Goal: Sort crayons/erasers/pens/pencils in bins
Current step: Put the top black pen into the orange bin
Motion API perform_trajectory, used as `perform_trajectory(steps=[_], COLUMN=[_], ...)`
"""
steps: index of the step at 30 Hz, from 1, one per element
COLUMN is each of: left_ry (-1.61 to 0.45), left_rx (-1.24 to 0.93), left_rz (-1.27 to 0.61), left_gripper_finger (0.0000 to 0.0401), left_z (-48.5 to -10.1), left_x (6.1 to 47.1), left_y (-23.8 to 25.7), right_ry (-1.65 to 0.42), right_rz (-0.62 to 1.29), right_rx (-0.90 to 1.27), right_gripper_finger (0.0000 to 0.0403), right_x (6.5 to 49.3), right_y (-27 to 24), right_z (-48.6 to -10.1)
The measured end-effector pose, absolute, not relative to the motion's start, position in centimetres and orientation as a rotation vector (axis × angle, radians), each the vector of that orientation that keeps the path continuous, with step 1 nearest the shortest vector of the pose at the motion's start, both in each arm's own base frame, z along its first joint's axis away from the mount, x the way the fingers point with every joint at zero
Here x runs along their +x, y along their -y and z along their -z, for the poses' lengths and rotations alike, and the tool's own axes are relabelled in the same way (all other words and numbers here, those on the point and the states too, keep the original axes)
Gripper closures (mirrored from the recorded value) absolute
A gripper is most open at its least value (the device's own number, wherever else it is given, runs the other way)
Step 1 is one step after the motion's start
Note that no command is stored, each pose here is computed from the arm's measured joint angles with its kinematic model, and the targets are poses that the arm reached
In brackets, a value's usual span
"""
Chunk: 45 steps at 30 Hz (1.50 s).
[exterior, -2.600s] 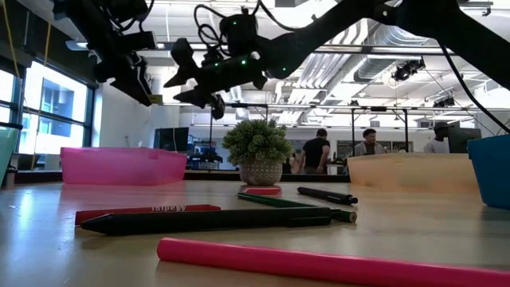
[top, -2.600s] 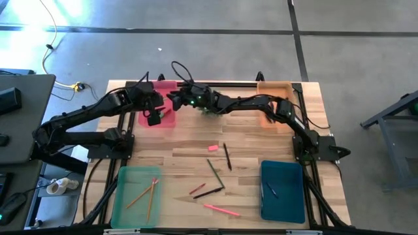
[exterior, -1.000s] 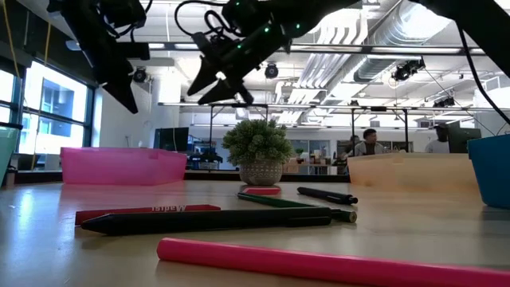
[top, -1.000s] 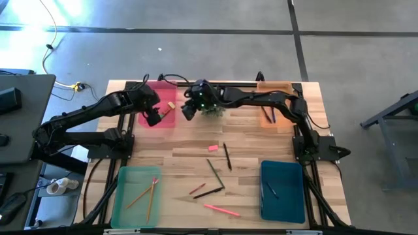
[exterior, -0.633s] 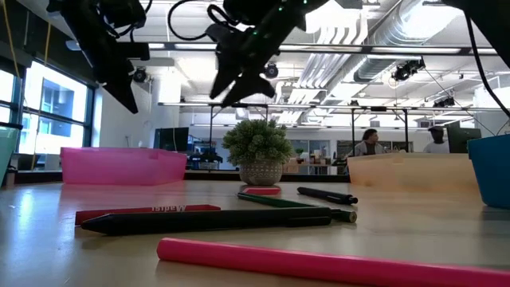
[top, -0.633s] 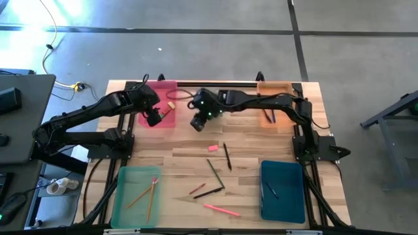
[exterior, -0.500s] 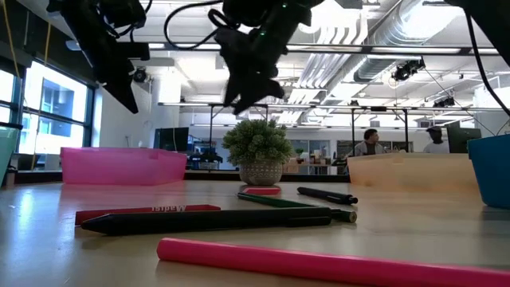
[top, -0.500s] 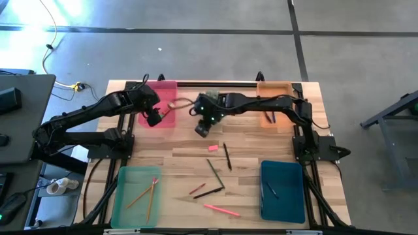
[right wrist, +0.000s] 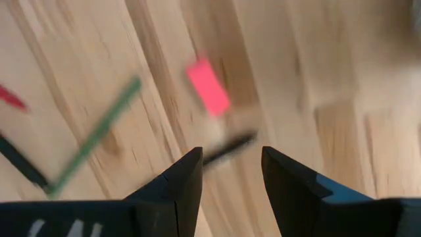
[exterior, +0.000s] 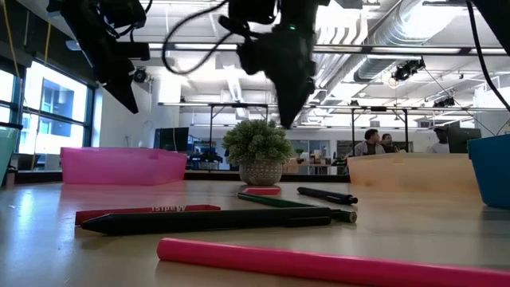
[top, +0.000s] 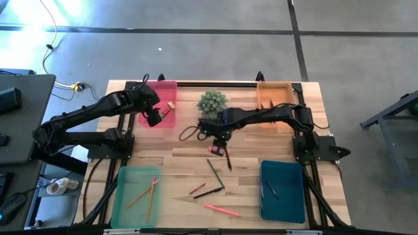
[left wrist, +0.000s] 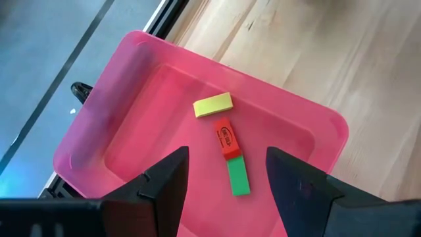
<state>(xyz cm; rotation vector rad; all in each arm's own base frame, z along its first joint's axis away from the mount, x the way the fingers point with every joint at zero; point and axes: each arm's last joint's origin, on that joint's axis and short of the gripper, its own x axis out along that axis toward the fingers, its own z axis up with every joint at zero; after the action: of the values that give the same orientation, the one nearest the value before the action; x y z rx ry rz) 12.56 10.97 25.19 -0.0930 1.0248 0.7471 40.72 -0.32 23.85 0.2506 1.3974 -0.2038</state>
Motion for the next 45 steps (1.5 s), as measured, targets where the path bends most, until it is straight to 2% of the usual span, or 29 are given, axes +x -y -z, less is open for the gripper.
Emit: perform_trajectory(steps=[5,9,23,28,36,45], left_ry=[-1.017,-1.016,-1.015,-1.015,-1.015,-1.025], left_rx=[-0.11,-0.112,-0.111,-0.111,-0.111,-0.088], left_rz=[-0.757,-0.759,-0.76,-0.76,-0.76,-0.747], left_gripper_finger=[0.0211,0.0211,0.0211,0.0211,0.0211,0.0211], left_z=[-25.2,-25.2,-25.2,-25.2,-25.2,-25.2], left_x=[12.6,12.6,12.6,12.6,12.6,12.6], left_y=[-11.0,-11.0,-11.0,-11.0,-11.0,-11.0], right_ry=[-1.538,-1.561,-1.474,-1.424,-1.407,-1.346], right_rz=[0.231,0.262,0.496,0.553,0.688,0.791], right_rx=[0.249,0.311,0.637,0.693,0.834,0.914], right_gripper_finger=[0.0254,0.0254,0.0254,0.0254,0.0254,0.0254], right_x=[39.1,38.6,38.9,39.1,38.2,38.2], right_y=[-1.5,-2.6,-3.8,-4.3,-4.6,-4.7], right_z=[-21.2,-20.0,-19.5,-19.2,-16.3,-15.6])
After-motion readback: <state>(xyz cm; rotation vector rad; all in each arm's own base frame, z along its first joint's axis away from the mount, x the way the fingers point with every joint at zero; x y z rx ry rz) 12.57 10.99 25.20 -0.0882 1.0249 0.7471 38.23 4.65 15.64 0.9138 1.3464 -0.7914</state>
